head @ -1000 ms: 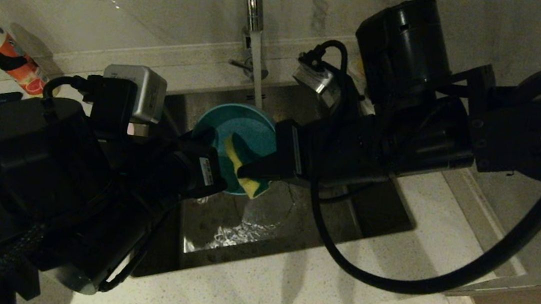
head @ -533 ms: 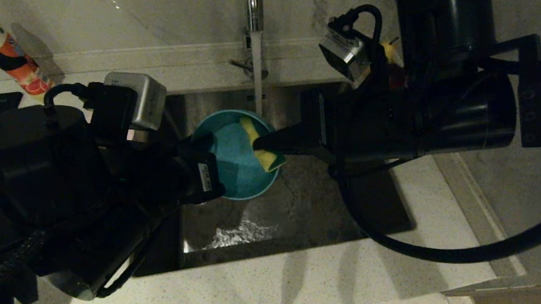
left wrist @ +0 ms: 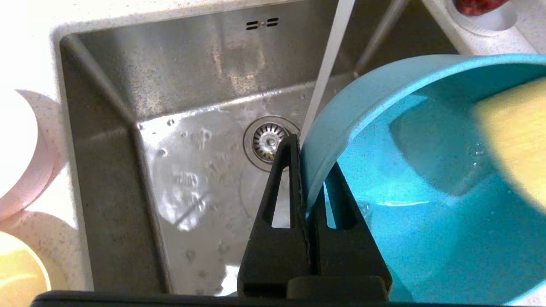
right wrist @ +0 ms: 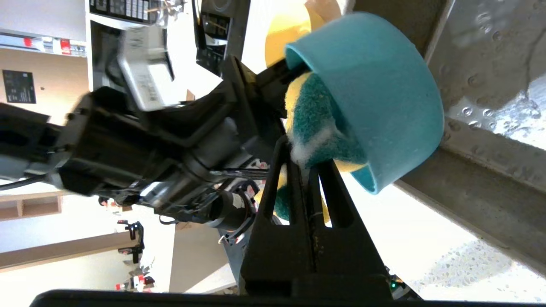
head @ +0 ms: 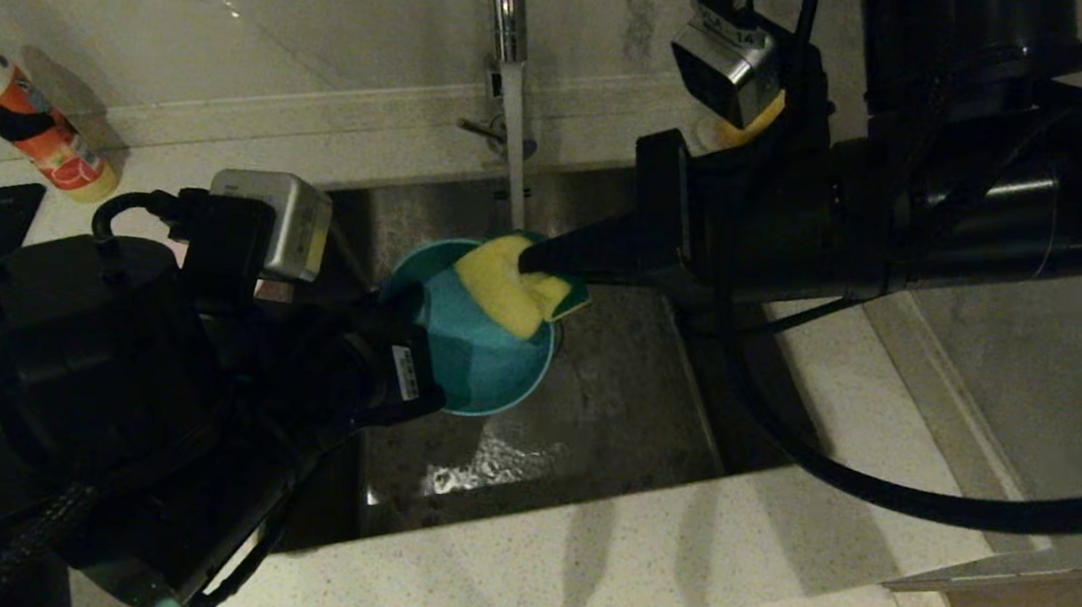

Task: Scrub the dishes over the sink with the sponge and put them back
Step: Wipe the bowl

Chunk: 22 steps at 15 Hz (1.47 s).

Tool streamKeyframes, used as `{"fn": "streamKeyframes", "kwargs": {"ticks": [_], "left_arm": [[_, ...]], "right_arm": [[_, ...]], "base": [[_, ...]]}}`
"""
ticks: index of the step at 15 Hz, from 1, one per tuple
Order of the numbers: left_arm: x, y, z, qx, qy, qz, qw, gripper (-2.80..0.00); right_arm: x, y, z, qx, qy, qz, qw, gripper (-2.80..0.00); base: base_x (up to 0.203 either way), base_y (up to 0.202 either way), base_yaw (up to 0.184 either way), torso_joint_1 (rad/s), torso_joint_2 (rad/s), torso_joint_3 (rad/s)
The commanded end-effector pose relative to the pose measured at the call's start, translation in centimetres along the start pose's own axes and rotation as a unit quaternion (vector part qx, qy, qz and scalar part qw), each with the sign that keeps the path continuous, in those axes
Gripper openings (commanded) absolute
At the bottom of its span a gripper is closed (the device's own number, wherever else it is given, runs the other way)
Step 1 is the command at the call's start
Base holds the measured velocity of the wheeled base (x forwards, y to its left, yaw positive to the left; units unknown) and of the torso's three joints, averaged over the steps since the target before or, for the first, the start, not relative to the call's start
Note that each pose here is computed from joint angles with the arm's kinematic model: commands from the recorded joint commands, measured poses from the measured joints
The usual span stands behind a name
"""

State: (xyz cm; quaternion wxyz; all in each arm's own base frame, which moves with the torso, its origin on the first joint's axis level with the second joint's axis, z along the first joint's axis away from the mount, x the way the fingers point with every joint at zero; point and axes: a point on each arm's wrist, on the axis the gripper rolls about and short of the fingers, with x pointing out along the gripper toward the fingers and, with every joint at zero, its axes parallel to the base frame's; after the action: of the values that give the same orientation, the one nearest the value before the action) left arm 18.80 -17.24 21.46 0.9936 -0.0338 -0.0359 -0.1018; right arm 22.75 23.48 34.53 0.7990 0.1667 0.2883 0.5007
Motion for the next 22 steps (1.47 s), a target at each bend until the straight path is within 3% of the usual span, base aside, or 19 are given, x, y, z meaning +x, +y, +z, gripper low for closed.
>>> {"fn": "streamKeyframes", "kwargs": {"ticks": [1,12,17,22], "left_arm": [[0.0,0.0,0.0,-0.002,-0.003,0.001,1.0,-2.8],[-0.3,0.2,0.9,-0.011,-0.017,0.001,0.9998,-2.8],[-0.1,0.2,1.0,-0.011,-0.018,0.003,0.9998,-2.8],[0.3,0.2,0.9,-0.009,-0.016,0.008,0.9998,-2.8]], "right_arm": [[-0.2,0.3,-0.2,0.0,0.003,0.004,1.0,-2.8],[4.1,-1.6,-2.1,0.018,0.056,-0.011,0.998,-2.8],[2.1,-1.5,-1.9,0.018,0.038,-0.032,0.999,-2.8],[0.1,-0.5,-1.5,0.011,0.02,-0.026,0.999,-2.8]], "base": [[0.0,0.0,0.0,0.0,0.0,0.0],[0.0,0.0,0.0,0.0,0.0,0.0],[0.0,0.0,0.0,0.0,0.0,0.0],[0.0,0.0,0.0,0.0,0.0,0.0]]}}
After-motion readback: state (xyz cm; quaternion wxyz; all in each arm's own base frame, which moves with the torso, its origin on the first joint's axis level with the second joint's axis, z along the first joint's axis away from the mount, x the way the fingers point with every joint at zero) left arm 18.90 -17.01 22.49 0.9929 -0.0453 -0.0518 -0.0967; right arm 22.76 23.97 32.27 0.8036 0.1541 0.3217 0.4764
